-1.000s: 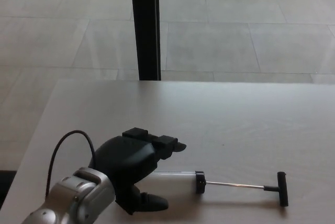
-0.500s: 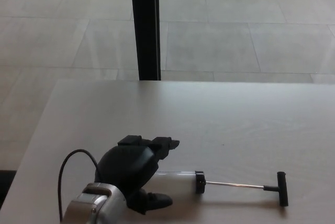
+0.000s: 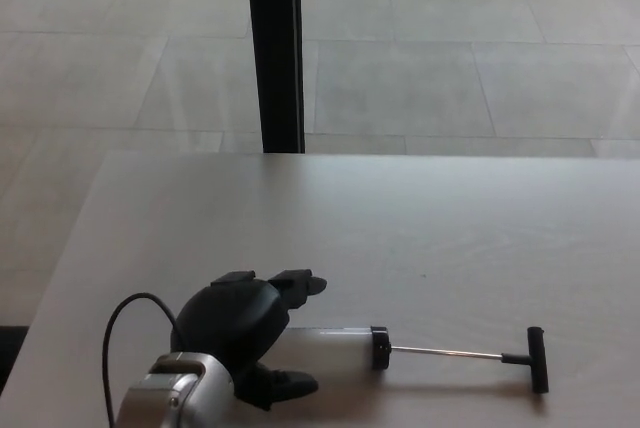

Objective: The robot uses its left hand to lift the air pump kept on the middle of the desk and use the right hand to compress the handle

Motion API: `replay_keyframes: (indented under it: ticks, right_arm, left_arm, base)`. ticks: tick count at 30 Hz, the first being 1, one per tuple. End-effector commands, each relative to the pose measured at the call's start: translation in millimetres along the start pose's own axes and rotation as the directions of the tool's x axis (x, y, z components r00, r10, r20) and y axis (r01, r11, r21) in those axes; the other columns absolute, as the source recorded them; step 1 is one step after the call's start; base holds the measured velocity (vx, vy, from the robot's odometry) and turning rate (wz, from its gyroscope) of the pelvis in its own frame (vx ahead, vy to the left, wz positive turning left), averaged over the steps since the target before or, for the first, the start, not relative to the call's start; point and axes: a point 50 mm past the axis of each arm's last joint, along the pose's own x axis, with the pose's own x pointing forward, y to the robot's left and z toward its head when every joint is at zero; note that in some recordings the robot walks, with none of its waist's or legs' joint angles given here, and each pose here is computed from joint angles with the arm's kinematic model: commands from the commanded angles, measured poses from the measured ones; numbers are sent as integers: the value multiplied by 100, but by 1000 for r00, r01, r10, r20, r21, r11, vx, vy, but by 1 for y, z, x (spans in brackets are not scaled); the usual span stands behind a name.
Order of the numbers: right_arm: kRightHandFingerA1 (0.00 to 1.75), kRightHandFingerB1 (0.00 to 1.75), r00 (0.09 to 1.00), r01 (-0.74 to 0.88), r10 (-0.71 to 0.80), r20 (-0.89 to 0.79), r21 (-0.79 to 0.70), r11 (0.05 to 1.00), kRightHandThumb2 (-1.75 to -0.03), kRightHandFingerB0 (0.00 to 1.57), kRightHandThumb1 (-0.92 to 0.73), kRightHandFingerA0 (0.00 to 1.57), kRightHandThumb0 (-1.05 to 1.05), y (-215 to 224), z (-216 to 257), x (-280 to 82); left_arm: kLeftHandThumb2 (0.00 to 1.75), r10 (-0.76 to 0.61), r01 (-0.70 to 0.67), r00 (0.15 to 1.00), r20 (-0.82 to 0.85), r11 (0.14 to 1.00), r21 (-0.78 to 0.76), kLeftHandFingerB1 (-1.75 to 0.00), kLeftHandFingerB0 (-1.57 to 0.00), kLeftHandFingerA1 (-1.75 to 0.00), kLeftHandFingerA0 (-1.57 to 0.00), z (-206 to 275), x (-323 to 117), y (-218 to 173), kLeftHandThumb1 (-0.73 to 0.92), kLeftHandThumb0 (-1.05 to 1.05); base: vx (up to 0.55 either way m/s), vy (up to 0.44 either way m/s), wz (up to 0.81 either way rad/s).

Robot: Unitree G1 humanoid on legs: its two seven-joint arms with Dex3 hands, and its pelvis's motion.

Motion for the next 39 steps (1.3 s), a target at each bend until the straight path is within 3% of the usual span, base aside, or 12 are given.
replay_keyframes:
  ticks: [1,3,5,20,22,24,25,26,27,28,38,39]
  right_arm:
    - [62,33,999,17,-17,41,16,1000,-65,34,-81,33,-72,-2,9,4]
    - [64,34,998,33,-34,44,18,999,-65,36,-80,35,-72,-2,10,5]
    - [63,34,998,31,-32,52,19,999,-65,36,-80,35,-69,0,12,5]
    - [68,37,997,21,-21,71,-4,1000,-64,34,-80,36,-66,4,15,4]
    - [69,38,997,22,-22,72,-2,1000,-64,35,-80,36,-65,4,16,3]
    - [80,41,996,23,-23,88,3,1000,-64,37,-80,37,-64,6,15,2]
    - [82,42,996,29,-29,86,9,1000,-63,39,-79,39,-65,6,16,2]
    - [82,42,996,28,-29,86,15,1000,-63,39,-79,39,-65,7,16,3]
    - [82,41,996,24,-24,91,7,1000,-64,38,-80,39,-65,8,16,3]
    - [78,40,996,25,-25,90,6,1000,-64,38,-80,38,-64,8,17,3]
    - [81,40,992,41,-44,116,25,999,-63,40,-79,41,-65,10,15,1]
    - [77,55,992,49,-52,119,26,998,-101,36,-61,47,-63,10,16,1]
  left_arm:
    - [57,-37,40,997,-67,998,45,-37,-31,-48,-25,-6,1,0,57,-58]
    - [81,-37,41,997,-64,998,56,-50,-28,-57,-24,-4,5,-2,43,-69]
    - [57,-29,32,998,-52,997,69,-40,-34,-58,-28,0,7,-4,58,-59]
    - [59,-25,33,999,-24,890,455,-47,-46,-78,-48,15,10,-20,65,-61]
    - [59,6,7,1000,-26,876,482,-52,-54,-85,-58,17,11,-21,64,-58]
    - [61,77,-69,997,2,879,471,-60,-64,-132,-72,17,10,-22,62,-46]
    - [88,84,-79,996,10,894,442,-69,-56,-127,-106,16,10,-23,43,-36]
    - [88,92,-88,996,12,897,432,-69,-56,-127,-106,15,10,-23,43,-36]
    - [58,104,-94,995,-3,915,392,-61,-60,-171,-83,14,11,-23,60,-23]
    - [60,115,-103,993,-9,923,370,-63,-62,-174,-78,13,11,-23,58,-18]
    - [57,181,-136,979,-97,927,349,-74,-64,-163,-70,-9,4,-26,64,-12]
    - [59,186,-147,978,-98,936,320,-81,-68,-159,-75,-11,3,-26,68,-4]
  base:
    - [0,0,0]
    - [0,0,0]
    - [0,0,0]
    - [0,0,0]
    - [0,0,0]
    - [0,0,0]
    - [0,0,0]
    - [0,0,0]
    - [0,0,0]
    - [0,0,0]
    - [0,0,0]
    - [0,0,0]
